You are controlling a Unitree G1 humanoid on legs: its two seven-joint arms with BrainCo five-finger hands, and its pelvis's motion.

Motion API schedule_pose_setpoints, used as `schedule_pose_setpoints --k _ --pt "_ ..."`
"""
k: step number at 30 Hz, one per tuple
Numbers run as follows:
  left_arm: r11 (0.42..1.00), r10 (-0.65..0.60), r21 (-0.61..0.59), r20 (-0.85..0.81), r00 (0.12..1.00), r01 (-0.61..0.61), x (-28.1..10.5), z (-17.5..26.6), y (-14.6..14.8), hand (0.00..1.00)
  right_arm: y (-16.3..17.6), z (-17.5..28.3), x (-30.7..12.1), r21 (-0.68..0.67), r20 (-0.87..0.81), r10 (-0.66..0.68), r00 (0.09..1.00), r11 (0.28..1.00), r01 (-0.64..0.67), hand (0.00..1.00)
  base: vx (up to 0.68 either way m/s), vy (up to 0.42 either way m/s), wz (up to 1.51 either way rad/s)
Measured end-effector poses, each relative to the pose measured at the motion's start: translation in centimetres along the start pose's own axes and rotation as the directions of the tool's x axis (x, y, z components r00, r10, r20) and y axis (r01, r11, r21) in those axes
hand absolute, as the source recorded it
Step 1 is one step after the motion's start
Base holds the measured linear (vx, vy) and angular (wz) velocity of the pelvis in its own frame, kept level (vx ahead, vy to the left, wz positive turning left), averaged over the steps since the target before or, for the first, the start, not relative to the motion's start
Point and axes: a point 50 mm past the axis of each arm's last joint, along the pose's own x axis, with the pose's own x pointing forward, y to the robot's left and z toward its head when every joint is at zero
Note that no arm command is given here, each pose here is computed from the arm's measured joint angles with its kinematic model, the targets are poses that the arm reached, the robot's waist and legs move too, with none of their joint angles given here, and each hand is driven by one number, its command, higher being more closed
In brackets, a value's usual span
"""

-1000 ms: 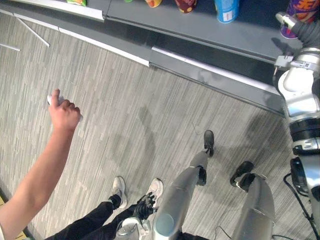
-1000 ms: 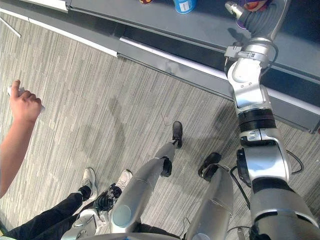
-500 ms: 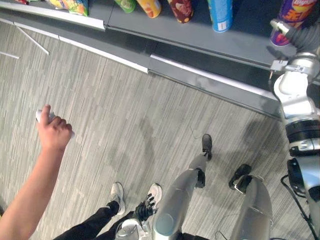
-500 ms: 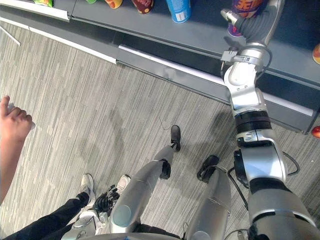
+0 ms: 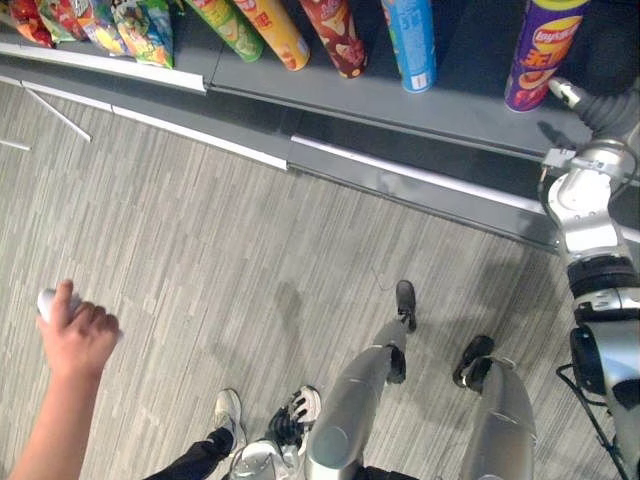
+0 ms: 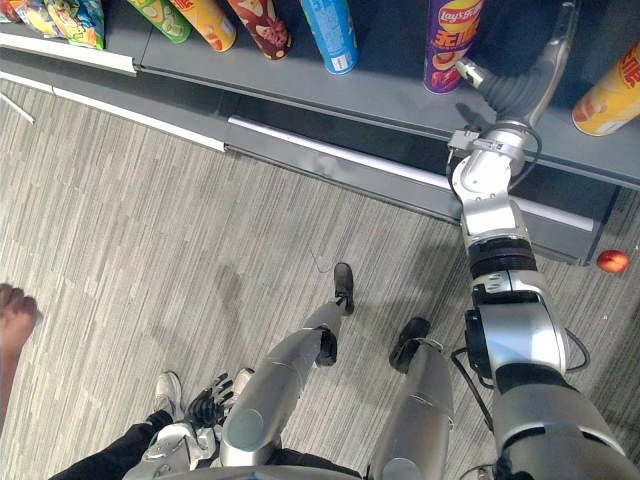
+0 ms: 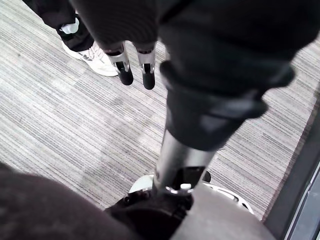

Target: Put the gum and the chips on the shelf.

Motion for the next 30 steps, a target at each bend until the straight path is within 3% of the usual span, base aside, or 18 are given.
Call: schedule_pose_setpoints --k 5,9,15,21,26,30 --pt "1.0 0.005 0.001 -0.016 1.0 -0.005 0.0 -0.2 0.1 0.0 0.1 -1.0 -1.0 -0.001 -0.034 0.015 0.999 1.0 -0.015 0.0 0.01 -0.051 -0.07" --pt "1.0 0.013 0.001 -0.049 0.999 -0.013 -0.1 -0.7 0.4 0.0 1.7 -0.8 -2.2 0.072 -0.066 0.063 0.996 0.996 -0.058 0.0 0.02 -0.026 -0.11" --pt "1.0 0.027 -0.009 -0.079 0.996 -0.027 0.0 -1.1 0.6 0.0 4.2 -0.3 -5.6 0.163 -0.051 0.221 0.974 0.964 -0.21 0.0 0.03 -0.01 -0.14" --pt "0.997 0.062 -0.045 -0.123 0.991 -0.068 -0.4 -2.0 1.5 0.0 7.0 1.7 -11.0 0.316 0.0 0.39 0.921 0.873 -0.37 0.0 0.01 -0.023 -0.13" --pt "0.991 0.103 -0.075 -0.127 0.986 -0.113 -1.0 -2.6 2.6 0.0 6.5 2.6 -16.7 0.435 -0.02 0.454 0.891 0.806 -0.401 0.0 0.08 -0.01 -0.11" --pt "0.977 0.169 -0.103 -0.154 0.973 -0.186 -2.0 -4.1 3.8 0.0 5.8 3.5 -20.8 0.451 -0.004 0.54 0.842 0.752 -0.48 0.0 0.12 -0.008 -0.08"
